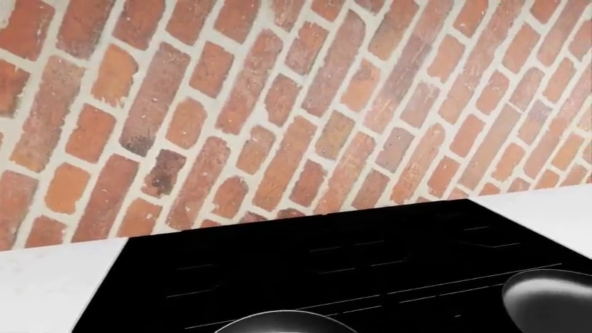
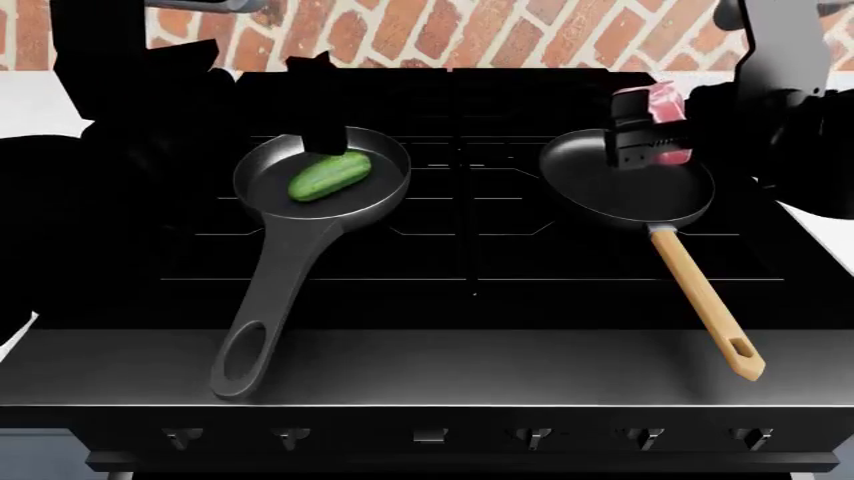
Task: Place both pans onto different burners. Then place the pickle and the lamb chop on different pans.
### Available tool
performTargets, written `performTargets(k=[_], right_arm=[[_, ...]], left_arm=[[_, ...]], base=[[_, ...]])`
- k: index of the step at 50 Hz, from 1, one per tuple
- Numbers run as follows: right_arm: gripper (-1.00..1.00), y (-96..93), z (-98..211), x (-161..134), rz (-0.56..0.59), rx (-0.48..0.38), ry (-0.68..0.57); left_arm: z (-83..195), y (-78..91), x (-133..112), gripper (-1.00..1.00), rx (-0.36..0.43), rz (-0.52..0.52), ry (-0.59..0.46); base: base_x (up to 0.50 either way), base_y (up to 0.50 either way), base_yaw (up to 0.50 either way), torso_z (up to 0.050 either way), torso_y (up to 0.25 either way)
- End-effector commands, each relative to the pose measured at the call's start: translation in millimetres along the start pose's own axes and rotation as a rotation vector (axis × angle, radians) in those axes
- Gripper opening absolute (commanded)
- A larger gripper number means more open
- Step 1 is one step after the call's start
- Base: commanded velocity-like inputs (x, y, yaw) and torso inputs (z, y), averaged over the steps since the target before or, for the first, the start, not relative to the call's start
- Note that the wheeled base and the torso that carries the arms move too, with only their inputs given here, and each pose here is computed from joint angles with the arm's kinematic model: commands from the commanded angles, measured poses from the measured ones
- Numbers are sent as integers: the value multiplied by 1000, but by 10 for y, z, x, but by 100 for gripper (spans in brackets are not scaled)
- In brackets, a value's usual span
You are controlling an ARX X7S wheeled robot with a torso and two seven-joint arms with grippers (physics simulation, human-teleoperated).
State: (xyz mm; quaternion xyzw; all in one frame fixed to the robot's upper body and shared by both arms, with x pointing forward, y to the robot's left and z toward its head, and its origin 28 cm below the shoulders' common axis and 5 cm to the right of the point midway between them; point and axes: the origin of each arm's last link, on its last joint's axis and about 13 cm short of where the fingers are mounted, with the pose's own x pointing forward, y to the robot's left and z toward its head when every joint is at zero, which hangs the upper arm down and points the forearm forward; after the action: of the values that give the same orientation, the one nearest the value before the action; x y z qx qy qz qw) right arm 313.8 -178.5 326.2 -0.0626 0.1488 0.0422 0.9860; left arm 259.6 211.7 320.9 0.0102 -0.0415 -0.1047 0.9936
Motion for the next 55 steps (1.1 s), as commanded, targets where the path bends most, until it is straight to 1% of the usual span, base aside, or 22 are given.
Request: performTargets(k=[1,13,29,50,51,55], right_arm=[[-100,-40,-81,126,-37,13,0],[-100,-51,-103,165,-36,17,13],[-100,-73,-162,289,-31,26,48],[-100,-57,-180,312,-25,15,74],[100,-56,-175,306,-28,14,70],[100,-57,-165,291,-32,13,64]], left_arm=[[-4,33,48,100,-25,12,-13],[-2,32,47,100,-23,12,-12],[-3,31,50,100,-24,11,-9],[-3,44,59,100,-24,11,-7],[-4,46,57,100,-25,11,-7],[-1,41,48,100,-26,11,-6]], base=[[0,0,0,0,0],[0,0,0,0,0],[0,0,0,0,1],[0,0,0,0,0],[0,0,0,0,0],[0,0,0,0,0]])
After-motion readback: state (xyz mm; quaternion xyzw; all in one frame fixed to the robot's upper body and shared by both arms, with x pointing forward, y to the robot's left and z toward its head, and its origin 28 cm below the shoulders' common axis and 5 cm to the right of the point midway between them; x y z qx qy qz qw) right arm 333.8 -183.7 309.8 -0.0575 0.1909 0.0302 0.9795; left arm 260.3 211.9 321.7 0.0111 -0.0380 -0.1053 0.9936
